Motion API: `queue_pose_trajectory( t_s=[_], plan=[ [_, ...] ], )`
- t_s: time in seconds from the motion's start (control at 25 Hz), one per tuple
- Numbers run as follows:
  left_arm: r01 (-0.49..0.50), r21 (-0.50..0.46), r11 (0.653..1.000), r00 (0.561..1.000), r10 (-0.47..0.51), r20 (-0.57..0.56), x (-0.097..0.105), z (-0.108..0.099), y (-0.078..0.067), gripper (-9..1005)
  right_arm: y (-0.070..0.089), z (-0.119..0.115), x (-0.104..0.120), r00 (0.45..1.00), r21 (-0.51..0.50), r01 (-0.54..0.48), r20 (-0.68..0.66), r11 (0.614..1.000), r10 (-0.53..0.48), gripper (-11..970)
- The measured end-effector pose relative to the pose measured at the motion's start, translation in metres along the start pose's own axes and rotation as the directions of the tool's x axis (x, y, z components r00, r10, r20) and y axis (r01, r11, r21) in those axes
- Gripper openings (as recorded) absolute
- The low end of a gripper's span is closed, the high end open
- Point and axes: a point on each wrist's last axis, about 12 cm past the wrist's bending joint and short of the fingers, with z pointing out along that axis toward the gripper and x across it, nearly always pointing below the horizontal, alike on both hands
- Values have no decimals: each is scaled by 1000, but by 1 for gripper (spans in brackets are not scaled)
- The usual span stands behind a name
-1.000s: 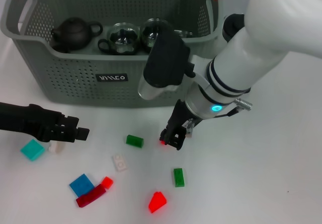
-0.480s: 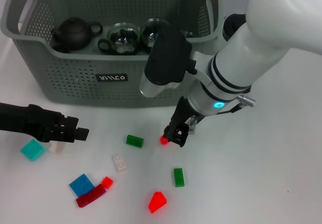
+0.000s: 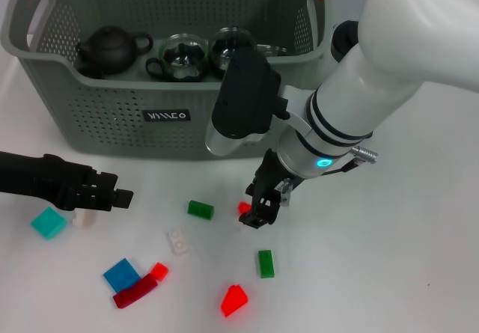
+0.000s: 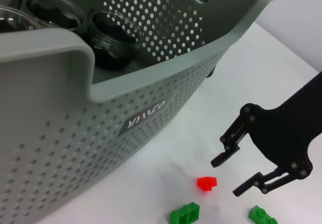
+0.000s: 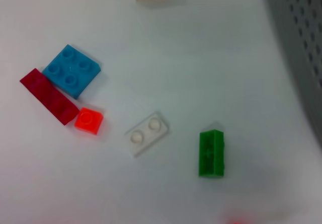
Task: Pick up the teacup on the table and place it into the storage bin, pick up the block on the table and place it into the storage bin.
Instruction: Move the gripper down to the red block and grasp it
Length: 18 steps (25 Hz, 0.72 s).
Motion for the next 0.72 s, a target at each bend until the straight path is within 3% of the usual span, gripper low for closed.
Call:
queue_pose_trajectory(
  t_s=[0.24,0.72],
  plan=[
    [-2,0,1000,1000,2,0,-1,0,0,567,-1,3,0,1000,17,5,7,1000,-5,474],
    [1,-7,1000,1000,-1,3,0,0,1,567,1,16,3,999,57,9,32,998,-11,464]
  ],
)
